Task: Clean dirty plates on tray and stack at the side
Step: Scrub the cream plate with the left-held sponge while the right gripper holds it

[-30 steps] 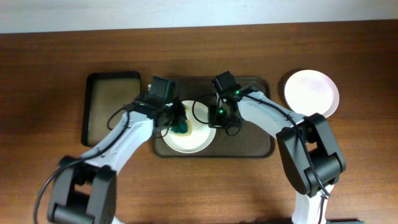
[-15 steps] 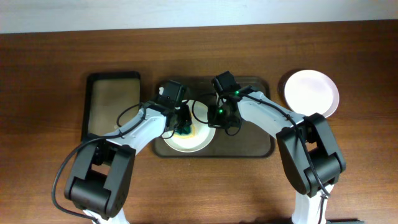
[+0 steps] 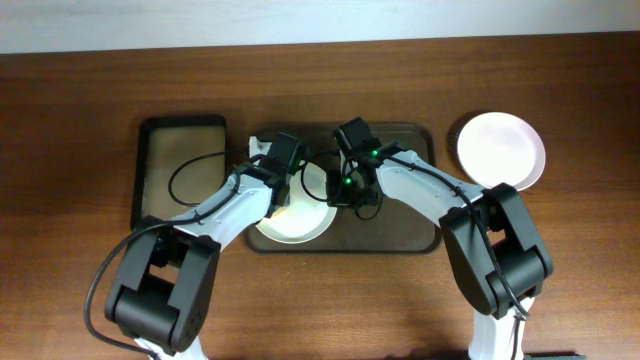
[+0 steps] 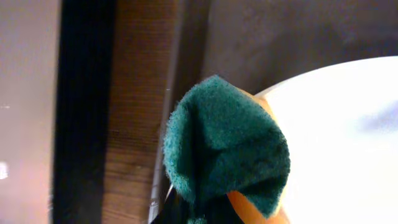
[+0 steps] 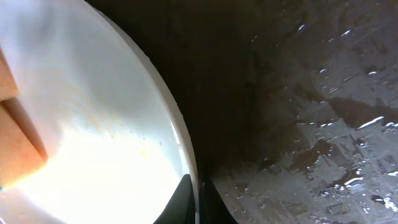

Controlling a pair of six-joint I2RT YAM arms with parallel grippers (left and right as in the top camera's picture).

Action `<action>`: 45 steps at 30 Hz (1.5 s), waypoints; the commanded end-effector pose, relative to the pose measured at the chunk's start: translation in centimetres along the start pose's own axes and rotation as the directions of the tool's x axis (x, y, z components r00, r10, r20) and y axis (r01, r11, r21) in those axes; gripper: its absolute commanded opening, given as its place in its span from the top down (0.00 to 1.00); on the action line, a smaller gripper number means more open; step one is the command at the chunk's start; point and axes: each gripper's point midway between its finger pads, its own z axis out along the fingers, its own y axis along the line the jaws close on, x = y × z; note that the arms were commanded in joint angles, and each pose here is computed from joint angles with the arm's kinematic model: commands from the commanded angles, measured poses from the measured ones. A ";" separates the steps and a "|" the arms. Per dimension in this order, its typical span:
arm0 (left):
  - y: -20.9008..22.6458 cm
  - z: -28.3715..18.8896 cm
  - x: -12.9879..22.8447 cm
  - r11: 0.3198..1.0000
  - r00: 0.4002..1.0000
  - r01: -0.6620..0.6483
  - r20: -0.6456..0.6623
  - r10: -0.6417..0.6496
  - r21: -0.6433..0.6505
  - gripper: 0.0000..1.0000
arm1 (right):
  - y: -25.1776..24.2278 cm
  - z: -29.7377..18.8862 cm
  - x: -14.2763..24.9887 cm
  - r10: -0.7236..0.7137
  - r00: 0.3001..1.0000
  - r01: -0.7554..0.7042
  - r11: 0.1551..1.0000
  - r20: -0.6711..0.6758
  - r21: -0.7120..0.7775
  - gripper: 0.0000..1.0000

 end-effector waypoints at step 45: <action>9.2 -8.7 -6.9 0.954 0.926 0.280 0.293 -0.240 -0.104 1.00 | -3.2 0.7 0.5 -0.085 0.996 0.087 0.991 -0.024 0.097 0.96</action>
